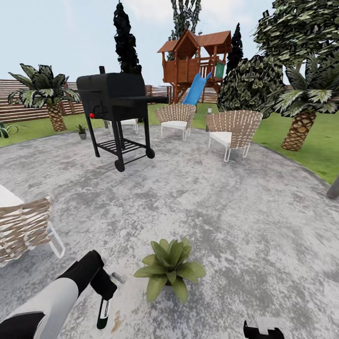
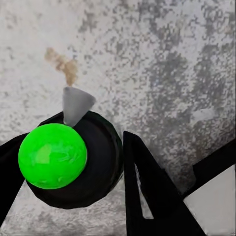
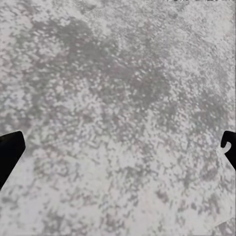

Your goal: Pick up the pesticide atomizer in the garden and spray insectifuge to fully cover both potted plants in the garden.

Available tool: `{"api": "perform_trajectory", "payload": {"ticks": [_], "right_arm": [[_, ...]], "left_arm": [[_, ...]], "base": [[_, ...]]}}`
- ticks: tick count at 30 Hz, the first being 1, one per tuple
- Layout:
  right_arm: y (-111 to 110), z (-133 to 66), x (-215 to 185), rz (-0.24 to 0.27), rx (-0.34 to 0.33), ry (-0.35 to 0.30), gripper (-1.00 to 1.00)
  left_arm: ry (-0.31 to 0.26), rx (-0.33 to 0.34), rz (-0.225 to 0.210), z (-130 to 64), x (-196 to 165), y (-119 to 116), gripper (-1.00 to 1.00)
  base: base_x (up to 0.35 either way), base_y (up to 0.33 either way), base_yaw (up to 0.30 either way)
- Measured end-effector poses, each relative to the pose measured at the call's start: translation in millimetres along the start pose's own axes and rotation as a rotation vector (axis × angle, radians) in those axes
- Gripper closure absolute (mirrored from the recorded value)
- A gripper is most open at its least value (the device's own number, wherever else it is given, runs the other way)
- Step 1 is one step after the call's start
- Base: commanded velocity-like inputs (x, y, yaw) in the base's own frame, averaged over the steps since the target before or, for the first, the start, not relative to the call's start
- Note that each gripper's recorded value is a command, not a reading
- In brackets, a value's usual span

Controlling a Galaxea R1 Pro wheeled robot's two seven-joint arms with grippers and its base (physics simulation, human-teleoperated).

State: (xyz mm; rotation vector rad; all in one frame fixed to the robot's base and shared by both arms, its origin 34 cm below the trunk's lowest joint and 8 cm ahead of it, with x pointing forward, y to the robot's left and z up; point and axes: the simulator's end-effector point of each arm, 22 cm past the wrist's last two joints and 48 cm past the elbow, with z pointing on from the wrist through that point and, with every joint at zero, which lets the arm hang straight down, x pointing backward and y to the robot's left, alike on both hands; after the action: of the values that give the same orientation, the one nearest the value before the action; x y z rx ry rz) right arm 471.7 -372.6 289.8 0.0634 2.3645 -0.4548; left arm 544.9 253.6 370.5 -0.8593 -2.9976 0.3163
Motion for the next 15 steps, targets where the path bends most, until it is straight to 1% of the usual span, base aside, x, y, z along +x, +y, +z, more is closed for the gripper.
{"api": "perform_trajectory", "payload": {"ticks": [3, 5, 6, 8, 10, 13, 15], "right_arm": [[-0.3, 0.0, 1.1, -0.001, 0.0, 0.002, -1.0], [-0.2, 0.2, 1.8, -0.001, 0.0, 0.004, -1.0], [-0.8, 0.4, 2.2, -0.002, 0.001, 0.004, -1.0], [-1.2, 0.6, 2.6, -0.002, 0.001, 0.005, -1.0], [-1.3, 0.6, 3.1, -0.002, 0.002, 0.006, -1.0], [-2.4, 1.0, 3.7, -0.003, 0.003, 0.007, -1.0], [-2.5, 1.1, 4.9, -0.004, 0.003, 0.009, -1.0]], "left_arm": [[0.012, 0.001, 0.005, 1.1, 2.6, -0.5, 1.0], [0.02, 0.03, 0.01, 1.7, 4.4, -6.8, 1.0], [0.034, 0.05, 0.023, 1.8, 7.2, -11.4, 1.0], [0.081, 0.079, 0.066, 0.9, 15.3, -19.3, 1.0], [0.102, 0.086, 0.089, -1.4, 17.9, -21.1, 1.0], [0.095, 0.074, 0.108, -9.5, 12.1, -15.7, 1.0], [0.092, 0.079, 0.114, -11.1, 9.6, -17.1, 1.0]], "base": [[0.326, 0.0, 0.113], [0.321, 0.0, 0.144], [0.256, 0.0, 0.067], [0.119, 0.0, 0.028], [0.049, 0.0, 0.004], [0.015, 0.0, -0.104], [0.004, 0.0, -0.171]]}}
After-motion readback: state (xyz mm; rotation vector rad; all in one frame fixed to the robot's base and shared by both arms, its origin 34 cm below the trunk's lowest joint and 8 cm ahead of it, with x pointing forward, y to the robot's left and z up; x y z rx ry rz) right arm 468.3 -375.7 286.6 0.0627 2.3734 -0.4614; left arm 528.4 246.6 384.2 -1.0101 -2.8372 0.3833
